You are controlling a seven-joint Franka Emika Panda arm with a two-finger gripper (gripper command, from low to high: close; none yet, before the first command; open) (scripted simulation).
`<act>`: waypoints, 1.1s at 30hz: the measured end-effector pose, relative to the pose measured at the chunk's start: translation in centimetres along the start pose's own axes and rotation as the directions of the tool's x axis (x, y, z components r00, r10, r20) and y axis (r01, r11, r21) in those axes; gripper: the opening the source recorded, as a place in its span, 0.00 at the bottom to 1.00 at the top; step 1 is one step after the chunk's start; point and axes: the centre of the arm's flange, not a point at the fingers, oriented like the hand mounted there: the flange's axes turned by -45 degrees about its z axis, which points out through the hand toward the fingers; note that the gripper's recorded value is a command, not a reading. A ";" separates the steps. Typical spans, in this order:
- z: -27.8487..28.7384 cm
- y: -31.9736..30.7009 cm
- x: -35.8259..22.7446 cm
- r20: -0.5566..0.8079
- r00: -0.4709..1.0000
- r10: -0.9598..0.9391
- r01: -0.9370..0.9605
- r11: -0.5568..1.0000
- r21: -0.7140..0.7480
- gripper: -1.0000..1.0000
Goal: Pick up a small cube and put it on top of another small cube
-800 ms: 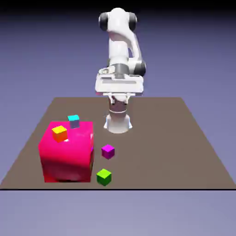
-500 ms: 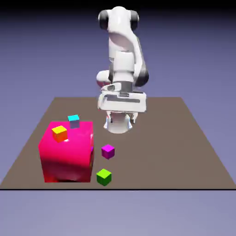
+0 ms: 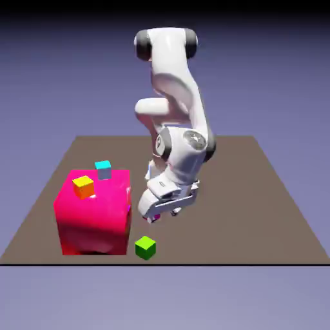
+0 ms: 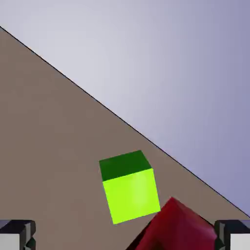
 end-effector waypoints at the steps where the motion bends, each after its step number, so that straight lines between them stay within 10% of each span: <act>1: 1.0 0.1 0.6 0.041 0.999 -0.027 0.027 1.000 0.006 0.50; 10: 11.7 0.7 3.0 0.276 0.944 -0.181 0.169 0.983 0.065 0.50; 11: 13.8 0.5 2.8 0.276 0.944 -0.182 0.170 0.983 0.066 0.00; 33: 6.1 -10.6 -10.7 0.284 0.956 -0.080 0.046 0.991 0.125 0.00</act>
